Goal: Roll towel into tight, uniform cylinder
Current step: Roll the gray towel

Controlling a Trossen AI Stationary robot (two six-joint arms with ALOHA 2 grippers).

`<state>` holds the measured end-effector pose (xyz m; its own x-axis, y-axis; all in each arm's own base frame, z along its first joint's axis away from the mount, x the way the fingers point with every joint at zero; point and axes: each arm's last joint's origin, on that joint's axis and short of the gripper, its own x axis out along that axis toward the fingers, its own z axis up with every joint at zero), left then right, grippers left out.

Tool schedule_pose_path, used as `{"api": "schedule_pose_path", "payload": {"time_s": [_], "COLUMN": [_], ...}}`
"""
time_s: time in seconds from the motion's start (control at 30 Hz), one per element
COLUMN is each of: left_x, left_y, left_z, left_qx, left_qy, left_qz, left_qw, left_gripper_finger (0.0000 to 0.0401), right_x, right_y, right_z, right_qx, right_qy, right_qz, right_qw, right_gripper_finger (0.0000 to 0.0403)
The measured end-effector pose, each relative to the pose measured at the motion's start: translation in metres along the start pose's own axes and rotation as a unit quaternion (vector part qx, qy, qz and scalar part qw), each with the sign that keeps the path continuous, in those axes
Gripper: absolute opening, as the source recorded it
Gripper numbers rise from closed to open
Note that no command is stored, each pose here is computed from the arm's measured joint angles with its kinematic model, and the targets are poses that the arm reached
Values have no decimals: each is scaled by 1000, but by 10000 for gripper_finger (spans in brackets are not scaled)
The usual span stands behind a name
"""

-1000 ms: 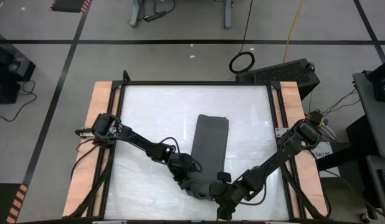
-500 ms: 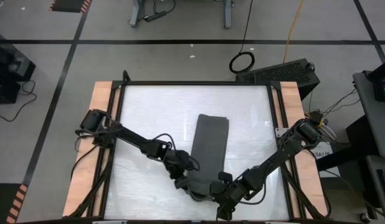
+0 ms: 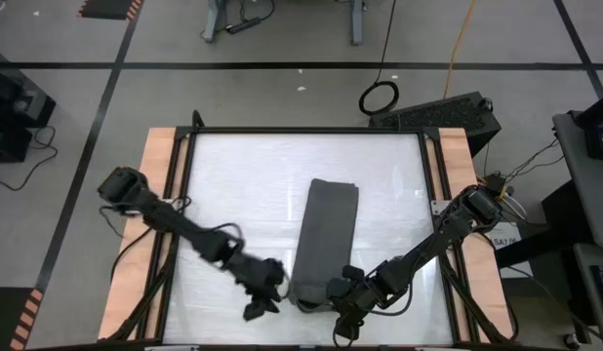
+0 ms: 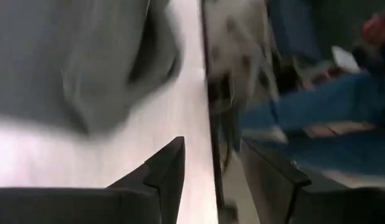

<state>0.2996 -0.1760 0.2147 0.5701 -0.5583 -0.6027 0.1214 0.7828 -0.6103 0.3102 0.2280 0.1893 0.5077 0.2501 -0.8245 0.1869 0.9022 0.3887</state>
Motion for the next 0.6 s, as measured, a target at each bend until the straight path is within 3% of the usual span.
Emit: {"api": "schedule_pose_path", "payload": {"time_s": [0.17,0.33,0.6], "left_x": [2,22,56], "left_y": [-35,-32,-13], "left_z": [-20,-19,-4], "left_qx": [119,194,264], "left_qy": [-103,-167,-117], "left_qz": [72,126,122], "left_qw": [985,958,950], "left_gripper_finger": [161,161,161], "right_x": [0,0,1], "right_y": [-1,-3,-4], "right_z": [2,4,5], "right_qx": [6,5,1], "right_qy": [-1,-3,-1], "right_qz": [-1,-1,-3], "right_qw": [1000,1000,1000], "right_gripper_finger": [2,2,2]}}
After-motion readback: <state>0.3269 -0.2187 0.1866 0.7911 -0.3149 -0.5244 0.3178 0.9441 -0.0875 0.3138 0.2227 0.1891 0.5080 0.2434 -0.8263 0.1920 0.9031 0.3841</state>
